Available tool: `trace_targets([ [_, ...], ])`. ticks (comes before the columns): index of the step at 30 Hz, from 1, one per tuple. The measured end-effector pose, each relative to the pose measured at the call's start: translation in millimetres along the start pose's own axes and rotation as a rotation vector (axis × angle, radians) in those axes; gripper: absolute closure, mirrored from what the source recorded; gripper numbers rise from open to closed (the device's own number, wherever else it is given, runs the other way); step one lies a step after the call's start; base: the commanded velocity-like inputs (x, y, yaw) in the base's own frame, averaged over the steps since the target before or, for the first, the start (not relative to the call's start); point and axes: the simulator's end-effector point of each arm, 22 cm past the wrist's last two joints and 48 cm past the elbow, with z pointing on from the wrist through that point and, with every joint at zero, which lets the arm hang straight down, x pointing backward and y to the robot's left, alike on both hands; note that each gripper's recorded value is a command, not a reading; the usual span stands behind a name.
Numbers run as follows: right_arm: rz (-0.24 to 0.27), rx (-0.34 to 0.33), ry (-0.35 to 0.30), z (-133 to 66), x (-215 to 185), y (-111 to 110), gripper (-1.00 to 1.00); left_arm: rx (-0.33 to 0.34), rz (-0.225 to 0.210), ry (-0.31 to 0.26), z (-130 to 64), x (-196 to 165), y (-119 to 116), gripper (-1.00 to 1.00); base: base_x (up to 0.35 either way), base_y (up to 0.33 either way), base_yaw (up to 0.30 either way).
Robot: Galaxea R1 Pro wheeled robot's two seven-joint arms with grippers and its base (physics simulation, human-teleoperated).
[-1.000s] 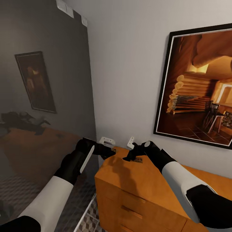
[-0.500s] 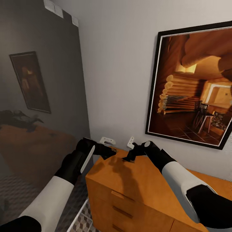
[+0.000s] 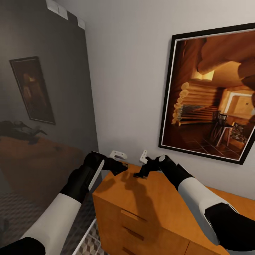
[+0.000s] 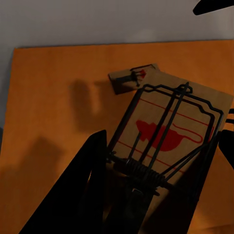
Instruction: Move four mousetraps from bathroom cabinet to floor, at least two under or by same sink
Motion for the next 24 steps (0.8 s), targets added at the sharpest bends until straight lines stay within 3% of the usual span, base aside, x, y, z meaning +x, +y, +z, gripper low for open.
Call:
trace_targets([
  [24, 0.001, 0.0, 0.001, -0.2, 0.5, 0.2, -1.0, -0.001, 0.0, -0.001, -0.4, -0.2, -0.2, 1.0, 0.089, 0.0, 0.0],
])
